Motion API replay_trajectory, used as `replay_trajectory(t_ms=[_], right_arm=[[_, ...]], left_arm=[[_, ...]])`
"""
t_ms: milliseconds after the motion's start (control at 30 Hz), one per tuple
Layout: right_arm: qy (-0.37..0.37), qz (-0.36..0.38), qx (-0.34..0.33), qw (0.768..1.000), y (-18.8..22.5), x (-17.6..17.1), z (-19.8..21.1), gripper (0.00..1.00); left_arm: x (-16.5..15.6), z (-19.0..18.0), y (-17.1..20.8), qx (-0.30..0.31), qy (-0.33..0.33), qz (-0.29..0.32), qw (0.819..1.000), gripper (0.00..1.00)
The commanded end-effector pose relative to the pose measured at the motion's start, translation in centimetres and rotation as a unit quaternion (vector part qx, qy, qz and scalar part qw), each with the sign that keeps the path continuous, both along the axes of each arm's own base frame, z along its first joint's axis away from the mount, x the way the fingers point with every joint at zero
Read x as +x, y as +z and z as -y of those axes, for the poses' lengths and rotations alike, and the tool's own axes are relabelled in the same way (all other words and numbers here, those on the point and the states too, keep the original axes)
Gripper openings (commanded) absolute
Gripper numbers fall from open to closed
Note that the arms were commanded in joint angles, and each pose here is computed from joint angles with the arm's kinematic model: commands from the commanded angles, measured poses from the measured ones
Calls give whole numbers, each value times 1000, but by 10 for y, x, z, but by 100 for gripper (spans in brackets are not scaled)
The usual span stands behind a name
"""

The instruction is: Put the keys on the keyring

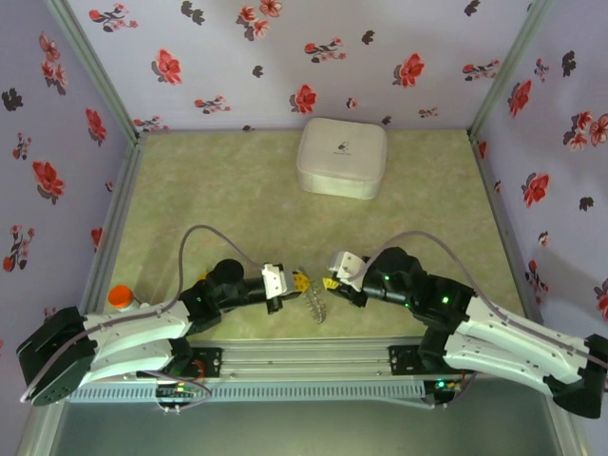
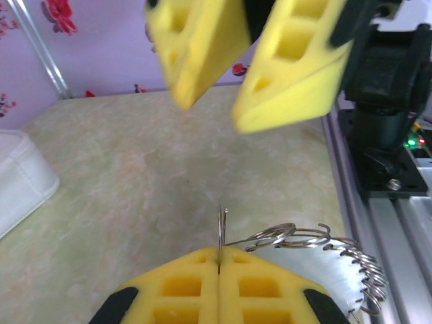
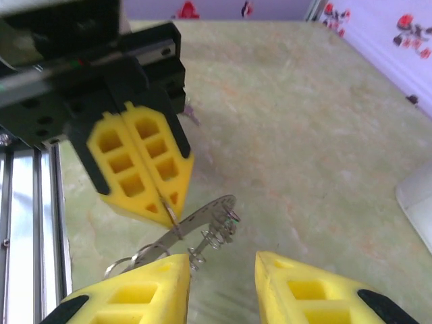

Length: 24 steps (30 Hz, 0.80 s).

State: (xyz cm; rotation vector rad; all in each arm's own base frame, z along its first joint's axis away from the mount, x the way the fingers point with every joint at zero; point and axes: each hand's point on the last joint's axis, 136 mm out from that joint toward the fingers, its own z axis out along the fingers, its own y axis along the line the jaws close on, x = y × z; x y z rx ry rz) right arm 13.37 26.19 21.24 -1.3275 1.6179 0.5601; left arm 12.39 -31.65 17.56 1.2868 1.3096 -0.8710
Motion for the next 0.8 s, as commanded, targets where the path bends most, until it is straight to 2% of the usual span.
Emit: replay_trajectory(t_ms=[0, 300, 767], right_arm=[[15, 1, -5, 1000, 1, 1, -8, 34], [94, -32, -24, 995, -13, -21, -27, 34], [110, -41, -26, 993, -17, -23, -37, 19]], left_arm=[[-12, 0, 9, -22, -34, 2, 999, 0], [-13, 0, 10, -22, -37, 4, 999, 0], [-13, -1, 9, -22, -36, -3, 999, 0]])
